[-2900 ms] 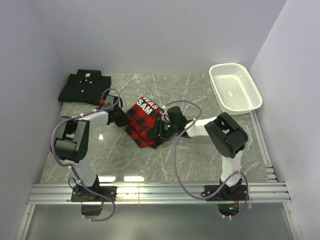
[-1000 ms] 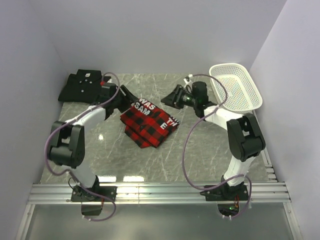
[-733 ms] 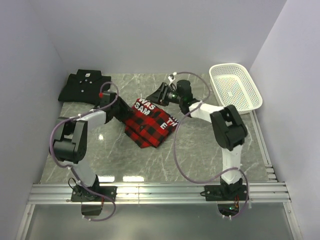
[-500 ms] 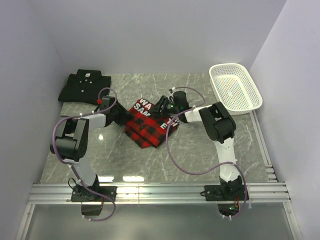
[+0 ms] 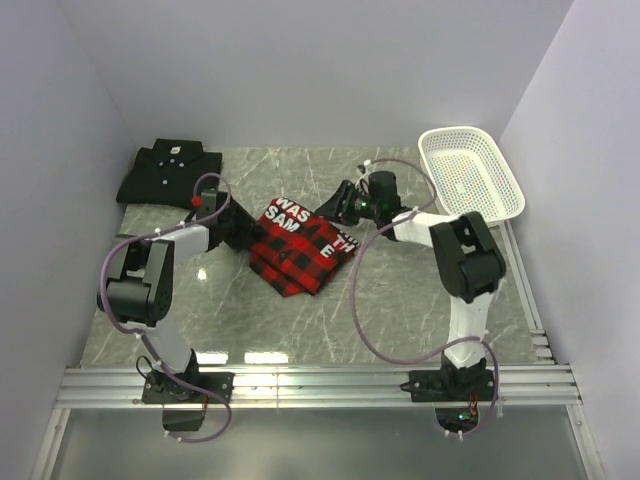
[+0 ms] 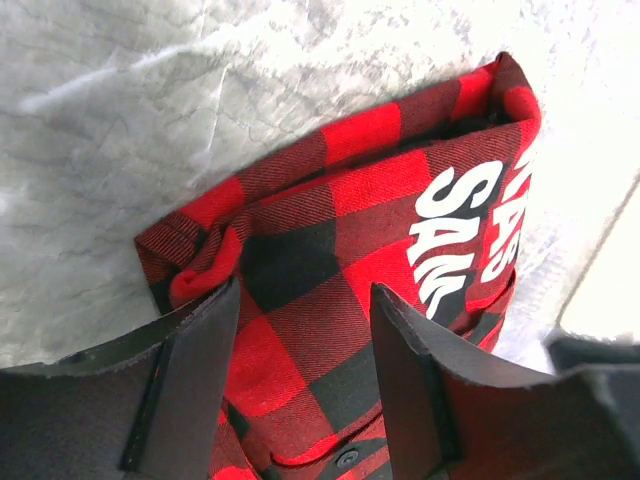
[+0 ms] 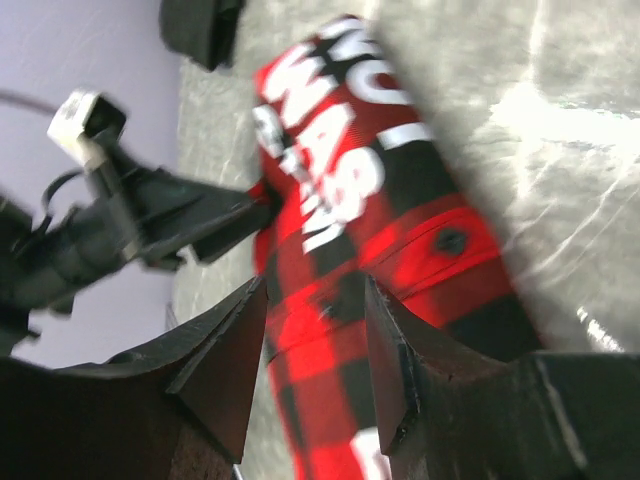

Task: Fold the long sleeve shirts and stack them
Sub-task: Fold the shirt

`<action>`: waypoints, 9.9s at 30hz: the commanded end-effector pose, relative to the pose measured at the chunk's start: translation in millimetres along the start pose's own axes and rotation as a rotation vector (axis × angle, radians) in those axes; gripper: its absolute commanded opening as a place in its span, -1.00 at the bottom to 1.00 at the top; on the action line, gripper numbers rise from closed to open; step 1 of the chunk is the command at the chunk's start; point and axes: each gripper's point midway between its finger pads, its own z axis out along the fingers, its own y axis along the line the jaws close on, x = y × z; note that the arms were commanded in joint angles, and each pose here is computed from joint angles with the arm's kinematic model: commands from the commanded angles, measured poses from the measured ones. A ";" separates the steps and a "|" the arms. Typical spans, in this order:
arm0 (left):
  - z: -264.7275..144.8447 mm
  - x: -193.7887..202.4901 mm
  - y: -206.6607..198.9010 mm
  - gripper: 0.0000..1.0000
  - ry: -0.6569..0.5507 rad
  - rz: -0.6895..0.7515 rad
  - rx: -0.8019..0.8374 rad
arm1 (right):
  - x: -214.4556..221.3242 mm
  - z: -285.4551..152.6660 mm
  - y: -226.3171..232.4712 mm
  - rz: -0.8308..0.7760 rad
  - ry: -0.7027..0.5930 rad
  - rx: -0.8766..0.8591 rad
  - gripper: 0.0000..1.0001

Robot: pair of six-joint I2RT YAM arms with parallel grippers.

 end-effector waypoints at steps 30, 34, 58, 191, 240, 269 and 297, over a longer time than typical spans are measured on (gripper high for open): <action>63.1 -49.2 -104.2 0.34 -0.005 0.414 0.091 | 211.0 -22.6 87.2 -0.338 0.628 0.014 -0.02; 18.8 -62.9 -136.4 0.51 -0.108 0.415 0.197 | 170.5 -38.1 98.2 -0.351 0.497 -0.008 -0.02; -62.5 95.8 -36.8 -0.22 0.203 0.323 0.059 | 71.5 -48.8 -56.6 -0.058 0.276 0.271 -0.10; -92.3 4.6 -66.7 0.80 -0.263 0.802 -0.269 | 60.8 -157.4 -7.9 -0.006 -0.068 0.265 0.52; -85.3 234.9 -58.6 -0.99 -0.142 1.403 -0.131 | 95.3 -89.0 -25.3 0.323 -0.036 0.012 0.82; -107.9 238.1 -109.0 -0.02 -0.064 1.154 0.042 | 123.3 -7.4 -8.3 0.250 0.146 -0.018 -1.00; -180.5 -31.2 -26.7 0.99 -0.326 0.575 -0.016 | -104.3 -142.3 -49.2 -0.505 0.256 0.676 -1.00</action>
